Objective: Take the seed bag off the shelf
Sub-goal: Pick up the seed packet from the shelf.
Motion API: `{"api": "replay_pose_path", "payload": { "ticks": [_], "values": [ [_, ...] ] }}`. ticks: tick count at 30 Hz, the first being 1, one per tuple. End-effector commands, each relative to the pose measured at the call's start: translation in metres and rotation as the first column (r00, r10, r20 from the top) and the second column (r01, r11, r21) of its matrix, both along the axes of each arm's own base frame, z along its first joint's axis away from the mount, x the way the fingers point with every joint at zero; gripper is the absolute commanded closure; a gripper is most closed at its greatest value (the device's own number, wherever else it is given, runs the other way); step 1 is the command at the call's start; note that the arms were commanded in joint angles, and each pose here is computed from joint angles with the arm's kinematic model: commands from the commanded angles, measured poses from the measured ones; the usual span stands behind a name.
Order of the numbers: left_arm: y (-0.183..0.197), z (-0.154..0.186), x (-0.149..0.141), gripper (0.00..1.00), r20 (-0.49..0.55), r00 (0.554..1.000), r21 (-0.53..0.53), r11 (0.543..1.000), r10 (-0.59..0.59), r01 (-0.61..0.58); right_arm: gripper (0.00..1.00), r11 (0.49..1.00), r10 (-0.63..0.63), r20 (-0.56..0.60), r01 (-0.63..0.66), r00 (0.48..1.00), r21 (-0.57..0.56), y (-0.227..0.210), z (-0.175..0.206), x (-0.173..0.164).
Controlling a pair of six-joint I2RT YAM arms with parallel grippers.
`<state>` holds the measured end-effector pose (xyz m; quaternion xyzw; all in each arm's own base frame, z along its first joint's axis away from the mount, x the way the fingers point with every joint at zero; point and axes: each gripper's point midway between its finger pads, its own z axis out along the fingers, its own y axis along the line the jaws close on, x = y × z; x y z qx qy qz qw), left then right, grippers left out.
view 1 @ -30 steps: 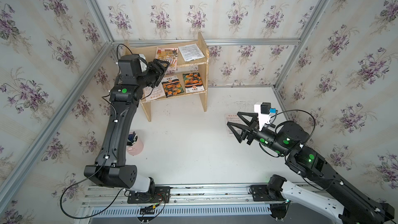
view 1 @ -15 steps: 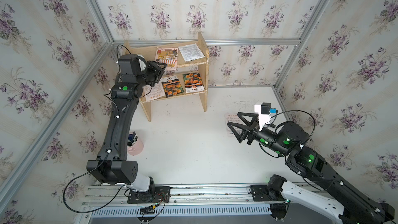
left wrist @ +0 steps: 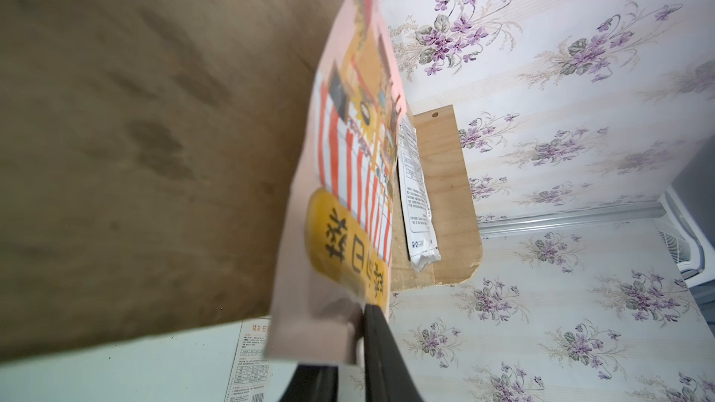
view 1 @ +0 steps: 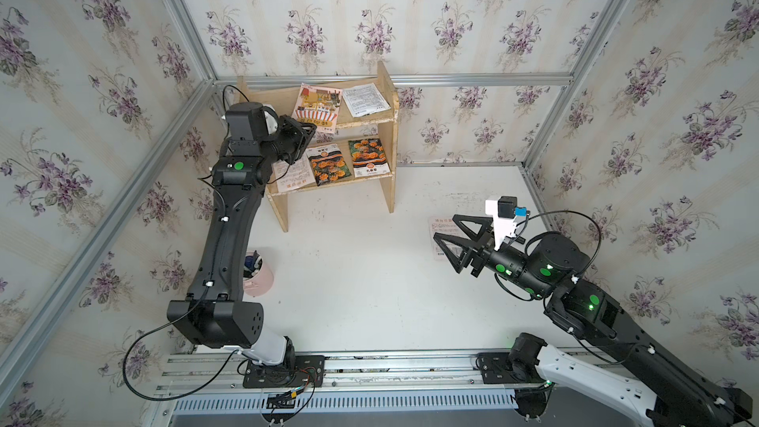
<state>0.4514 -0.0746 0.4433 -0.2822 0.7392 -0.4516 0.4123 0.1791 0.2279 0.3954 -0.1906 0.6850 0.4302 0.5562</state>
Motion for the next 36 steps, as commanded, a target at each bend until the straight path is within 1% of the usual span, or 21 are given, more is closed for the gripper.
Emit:
{"api": "replay_pose_path", "payload": {
  "ticks": [1, 6, 8, 11, 12, 14, 15, 16, 17, 18, 19, 21, 23, 26, 28, 33, 36],
  "values": [
    [-0.001, 0.01, 0.0, 0.88, 0.041, 0.999, -0.007, 1.0, -0.012, 0.012, 0.07, 1.0, -0.007, 0.006, 0.007, 1.0, 0.022, -0.002, 0.005, 0.0],
    [0.001, 0.017, -0.005, 0.99, 0.065, 0.998, -0.003, 1.0, -0.002, 0.002, 0.08, 1.0, -0.003, 0.003, 0.003, 1.0, 0.019, 0.0, 0.003, 0.001],
    [0.001, 0.022, -0.008, 1.0, 0.09, 0.996, 0.004, 1.0, -0.002, 0.002, 0.08, 1.0, -0.003, 0.003, 0.003, 1.0, 0.02, 0.0, 0.003, 0.001],
    [-0.002, 0.037, -0.016, 1.0, 0.162, 0.986, 0.027, 0.999, -0.028, 0.024, 0.08, 1.0, 0.004, 0.007, -0.004, 1.0, 0.028, 0.001, 0.003, 0.0],
    [-0.006, 0.046, -0.021, 1.0, 0.209, 0.976, 0.038, 0.998, -0.057, 0.05, 0.08, 0.999, 0.014, 0.007, -0.014, 1.0, 0.037, 0.002, 0.004, -0.002],
    [-0.011, 0.057, -0.032, 1.0, 0.27, 0.958, 0.067, 0.994, -0.097, 0.081, 0.08, 0.996, 0.046, 0.016, -0.047, 0.999, 0.075, 0.005, 0.011, -0.006],
    [-0.015, 0.06, -0.036, 1.0, 0.311, 0.941, 0.094, 0.989, -0.135, 0.111, 0.08, 0.993, 0.065, 0.023, -0.067, 0.998, 0.099, 0.006, 0.016, -0.009],
    [-0.017, 0.073, -0.052, 1.0, 0.36, 0.92, 0.12, 0.986, -0.154, 0.118, 0.08, 0.989, 0.078, 0.026, -0.081, 0.997, 0.123, 0.008, 0.021, -0.011],
    [-0.021, 0.076, -0.062, 1.0, 0.395, 0.9, 0.148, 0.98, -0.182, 0.134, 0.09, 0.984, 0.087, 0.029, -0.091, 0.996, 0.156, 0.008, 0.027, -0.012],
    [-0.026, 0.083, -0.074, 1.0, 0.445, 0.869, 0.173, 0.973, -0.216, 0.153, 0.09, 0.976, 0.097, 0.032, -0.101, 0.995, 0.194, 0.008, 0.034, -0.013],
    [-0.027, 0.086, -0.084, 1.0, 0.472, 0.851, 0.184, 0.97, -0.229, 0.159, 0.09, 0.968, 0.109, 0.038, -0.115, 0.993, 0.224, 0.01, 0.039, -0.014],
    [-0.036, 0.094, -0.108, 1.0, 0.545, 0.79, 0.212, 0.958, -0.281, 0.194, 0.09, 0.945, 0.131, 0.056, -0.142, 0.99, 0.295, 0.012, 0.054, -0.016],
    [-0.043, 0.097, -0.13, 1.0, 0.589, 0.744, 0.228, 0.948, -0.317, 0.224, 0.1, 0.919, 0.145, 0.076, -0.163, 0.987, 0.36, 0.013, 0.07, -0.017],
    [-0.057, 0.098, -0.162, 1.0, 0.651, 0.671, 0.247, 0.935, -0.355, 0.255, 0.11, 0.879, 0.179, 0.117, -0.213, 0.977, 0.427, 0.018, 0.095, -0.019],
    [-0.066, 0.099, -0.181, 1.0, 0.683, 0.632, 0.252, 0.93, -0.366, 0.267, 0.11, 0.865, 0.189, 0.138, -0.231, 0.972, 0.446, 0.022, 0.108, -0.017],
    [-0.1, 0.108, -0.227, 1.0, 0.745, 0.507, 0.29, 0.895, -0.434, 0.339, 0.12, 0.85, 0.192, 0.186, -0.258, 0.964, 0.459, 0.033, 0.136, -0.011],
    [-0.118, 0.11, -0.244, 1.0, 0.758, 0.455, 0.307, 0.871, -0.467, 0.383, 0.14, 0.848, 0.19, 0.204, -0.265, 0.96, 0.459, 0.039, 0.148, -0.007]
  ]
}}
